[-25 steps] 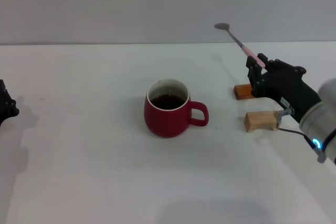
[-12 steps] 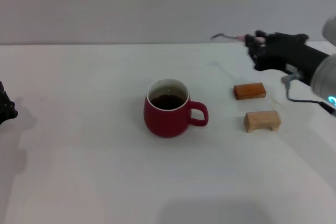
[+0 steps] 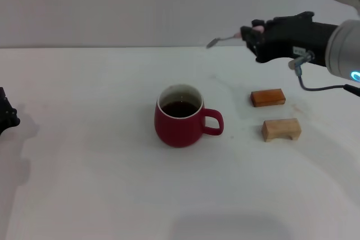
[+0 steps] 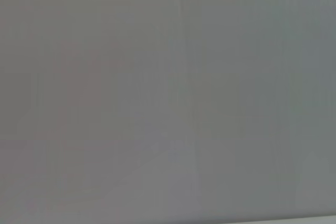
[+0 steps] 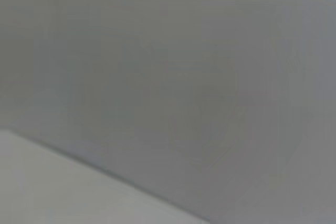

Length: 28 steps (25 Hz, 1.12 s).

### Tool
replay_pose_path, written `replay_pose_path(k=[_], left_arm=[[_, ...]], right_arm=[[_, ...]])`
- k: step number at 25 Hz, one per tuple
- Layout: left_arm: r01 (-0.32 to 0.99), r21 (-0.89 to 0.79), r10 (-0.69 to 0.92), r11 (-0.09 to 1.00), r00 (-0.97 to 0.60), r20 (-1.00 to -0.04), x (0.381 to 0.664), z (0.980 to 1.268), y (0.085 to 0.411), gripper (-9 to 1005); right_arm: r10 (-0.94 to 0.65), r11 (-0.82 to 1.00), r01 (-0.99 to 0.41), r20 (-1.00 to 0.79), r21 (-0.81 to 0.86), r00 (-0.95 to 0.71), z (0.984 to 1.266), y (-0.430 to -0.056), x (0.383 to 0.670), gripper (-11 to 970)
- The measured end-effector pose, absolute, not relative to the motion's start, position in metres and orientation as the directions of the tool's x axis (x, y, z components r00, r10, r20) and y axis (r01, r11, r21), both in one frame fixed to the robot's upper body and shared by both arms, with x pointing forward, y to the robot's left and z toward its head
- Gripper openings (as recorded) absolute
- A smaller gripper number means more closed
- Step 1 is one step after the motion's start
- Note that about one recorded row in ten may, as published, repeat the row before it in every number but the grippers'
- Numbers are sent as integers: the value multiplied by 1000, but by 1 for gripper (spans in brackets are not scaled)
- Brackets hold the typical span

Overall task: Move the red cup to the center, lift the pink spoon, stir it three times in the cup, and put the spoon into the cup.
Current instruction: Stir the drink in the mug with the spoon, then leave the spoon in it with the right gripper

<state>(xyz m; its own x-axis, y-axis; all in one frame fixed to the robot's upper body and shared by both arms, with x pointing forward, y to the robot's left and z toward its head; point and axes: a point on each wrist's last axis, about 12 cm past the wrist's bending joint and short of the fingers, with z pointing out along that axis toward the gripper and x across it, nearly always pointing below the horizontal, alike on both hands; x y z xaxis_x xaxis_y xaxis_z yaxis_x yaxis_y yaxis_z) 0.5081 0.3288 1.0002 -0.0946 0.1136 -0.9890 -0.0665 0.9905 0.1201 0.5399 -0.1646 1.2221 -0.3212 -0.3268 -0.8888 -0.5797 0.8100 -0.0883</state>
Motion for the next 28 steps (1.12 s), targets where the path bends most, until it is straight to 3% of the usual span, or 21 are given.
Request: replay_pose_path(k=[12,28], left_arm=[[-67,122,116,990,-96,-989,508,1000,329,-2],[-69,124,117,990,-98,-988,507,1000,331,-2]], right_arm=[[-483,702,-698,-817,-145,-315,1245,-132,518,163],[-521,686,-716,-775,-130,-358,1215,-119,519,163]])
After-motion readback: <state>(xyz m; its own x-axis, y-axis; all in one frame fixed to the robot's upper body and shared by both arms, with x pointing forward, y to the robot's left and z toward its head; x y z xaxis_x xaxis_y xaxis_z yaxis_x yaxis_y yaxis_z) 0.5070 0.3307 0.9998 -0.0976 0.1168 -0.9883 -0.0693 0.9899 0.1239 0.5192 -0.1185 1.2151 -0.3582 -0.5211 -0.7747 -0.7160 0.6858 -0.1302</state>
